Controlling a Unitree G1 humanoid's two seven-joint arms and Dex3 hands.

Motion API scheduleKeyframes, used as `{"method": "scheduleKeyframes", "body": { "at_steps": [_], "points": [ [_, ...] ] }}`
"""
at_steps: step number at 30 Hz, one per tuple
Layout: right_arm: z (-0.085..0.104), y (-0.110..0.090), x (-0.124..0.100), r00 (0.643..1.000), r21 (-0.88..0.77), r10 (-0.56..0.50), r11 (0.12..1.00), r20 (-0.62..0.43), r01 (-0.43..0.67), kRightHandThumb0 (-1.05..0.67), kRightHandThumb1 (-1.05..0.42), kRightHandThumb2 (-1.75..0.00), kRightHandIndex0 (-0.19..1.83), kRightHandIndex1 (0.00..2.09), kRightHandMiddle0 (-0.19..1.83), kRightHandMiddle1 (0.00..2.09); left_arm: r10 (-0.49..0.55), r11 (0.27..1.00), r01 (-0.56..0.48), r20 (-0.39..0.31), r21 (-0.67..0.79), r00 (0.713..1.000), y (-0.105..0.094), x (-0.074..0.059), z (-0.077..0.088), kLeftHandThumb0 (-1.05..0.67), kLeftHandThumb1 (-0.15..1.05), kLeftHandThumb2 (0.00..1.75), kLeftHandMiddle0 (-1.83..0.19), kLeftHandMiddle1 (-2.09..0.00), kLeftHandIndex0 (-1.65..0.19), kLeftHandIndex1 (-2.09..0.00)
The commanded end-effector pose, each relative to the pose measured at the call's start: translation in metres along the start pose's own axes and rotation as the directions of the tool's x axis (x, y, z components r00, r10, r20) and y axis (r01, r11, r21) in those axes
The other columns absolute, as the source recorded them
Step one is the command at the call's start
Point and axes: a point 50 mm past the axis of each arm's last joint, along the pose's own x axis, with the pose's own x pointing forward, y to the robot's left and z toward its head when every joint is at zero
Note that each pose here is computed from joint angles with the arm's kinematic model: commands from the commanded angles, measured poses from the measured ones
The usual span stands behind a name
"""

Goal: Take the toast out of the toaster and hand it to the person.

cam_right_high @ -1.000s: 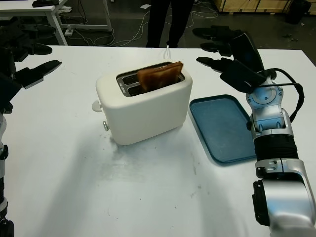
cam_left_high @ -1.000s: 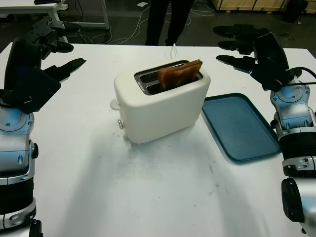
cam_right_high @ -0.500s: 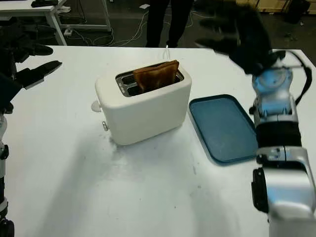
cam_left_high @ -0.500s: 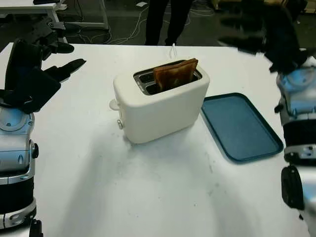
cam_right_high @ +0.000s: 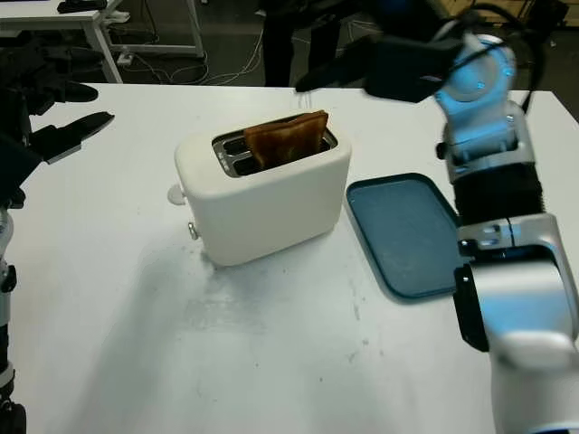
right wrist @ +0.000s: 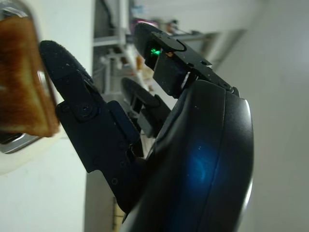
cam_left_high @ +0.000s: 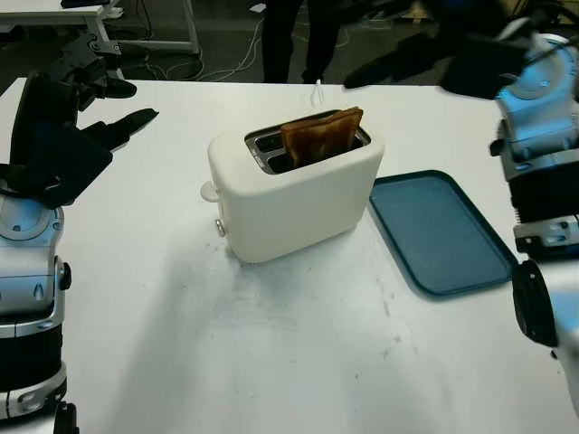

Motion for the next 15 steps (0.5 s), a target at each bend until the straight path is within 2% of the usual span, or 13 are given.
{"method": "scheduleKeyframes", "body": {
  "at_steps": [1, 8, 15],
  "points": [
    [0.005, 0.007, 0.006, 0.999, -0.058, 0.048, 0.997, 0.008, -0.047, -0.77, -0.62, 0.0, 0.68, 0.66, 0.85, 0.13, 0.001, 1.0, -0.001, 0.009, 0.025, 1.0, 0.002, 0.0, 0.002, -0.18, 0.91, 0.02, -0.31, -0.99, -0.38, -0.64],
    [0.004, 0.03, 0.016, 0.985, -0.108, 0.168, 0.979, -0.043, -0.172, -0.68, -0.59, 0.0, 0.64, 0.64, 0.82, 0.09, 0.004, 0.999, -0.004, 0.006, 0.032, 1.0, 0.002, -0.001, 0.001, -0.18, 0.91, 0.01, -0.31, -0.98, -0.38, -0.63],
    [-0.003, 0.046, 0.018, 0.975, -0.096, 0.212, 0.971, -0.069, -0.218, -0.58, -0.6, -0.01, 0.59, 0.59, 0.81, 0.06, 0.0, 0.999, 0.0, 0.001, 0.036, 1.0, 0.002, -0.002, 0.001, -0.19, 0.92, 0.01, -0.33, -0.98, -0.39, -0.63]
  ]
}}
